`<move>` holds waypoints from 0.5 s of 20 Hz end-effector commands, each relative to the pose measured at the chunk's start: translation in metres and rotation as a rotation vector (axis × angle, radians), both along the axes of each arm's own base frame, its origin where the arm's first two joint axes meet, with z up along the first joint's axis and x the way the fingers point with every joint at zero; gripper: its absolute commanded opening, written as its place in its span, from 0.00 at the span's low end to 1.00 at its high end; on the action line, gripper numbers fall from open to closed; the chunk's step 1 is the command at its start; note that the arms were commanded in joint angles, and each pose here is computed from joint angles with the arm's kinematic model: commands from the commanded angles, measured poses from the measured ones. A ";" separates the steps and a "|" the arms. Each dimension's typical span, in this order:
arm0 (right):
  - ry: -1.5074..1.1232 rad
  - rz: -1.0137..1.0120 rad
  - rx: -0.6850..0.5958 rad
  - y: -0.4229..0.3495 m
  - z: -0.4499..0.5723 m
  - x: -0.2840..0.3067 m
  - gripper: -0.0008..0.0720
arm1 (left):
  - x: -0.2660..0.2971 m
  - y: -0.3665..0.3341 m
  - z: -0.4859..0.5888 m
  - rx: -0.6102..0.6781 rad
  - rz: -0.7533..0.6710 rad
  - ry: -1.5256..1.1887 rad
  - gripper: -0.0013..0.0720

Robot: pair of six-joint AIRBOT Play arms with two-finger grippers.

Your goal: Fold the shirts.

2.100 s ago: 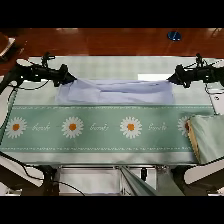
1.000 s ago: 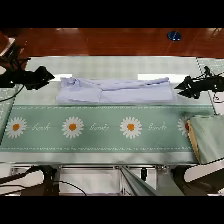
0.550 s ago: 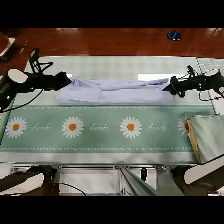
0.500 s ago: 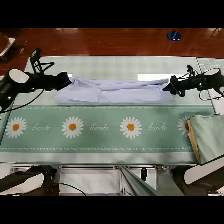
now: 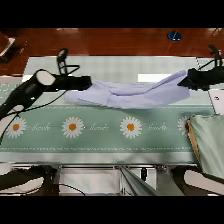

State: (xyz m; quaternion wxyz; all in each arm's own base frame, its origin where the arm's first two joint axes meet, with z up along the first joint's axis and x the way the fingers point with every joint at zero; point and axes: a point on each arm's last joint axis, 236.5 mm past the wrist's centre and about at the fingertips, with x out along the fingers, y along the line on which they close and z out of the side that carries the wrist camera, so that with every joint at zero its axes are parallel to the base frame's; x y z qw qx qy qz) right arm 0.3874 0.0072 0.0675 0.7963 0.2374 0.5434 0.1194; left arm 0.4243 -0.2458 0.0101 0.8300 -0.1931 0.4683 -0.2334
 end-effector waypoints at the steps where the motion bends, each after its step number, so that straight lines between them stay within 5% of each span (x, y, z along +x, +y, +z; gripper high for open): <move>1: -0.112 -0.032 -0.044 0.011 0.043 -0.043 0.03 | -0.013 -0.089 -0.015 -0.018 -0.160 0.030 0.05; 10: -0.250 -0.036 -0.055 0.030 0.098 -0.084 0.03 | -0.120 -0.302 -0.062 -0.131 -0.491 0.239 0.05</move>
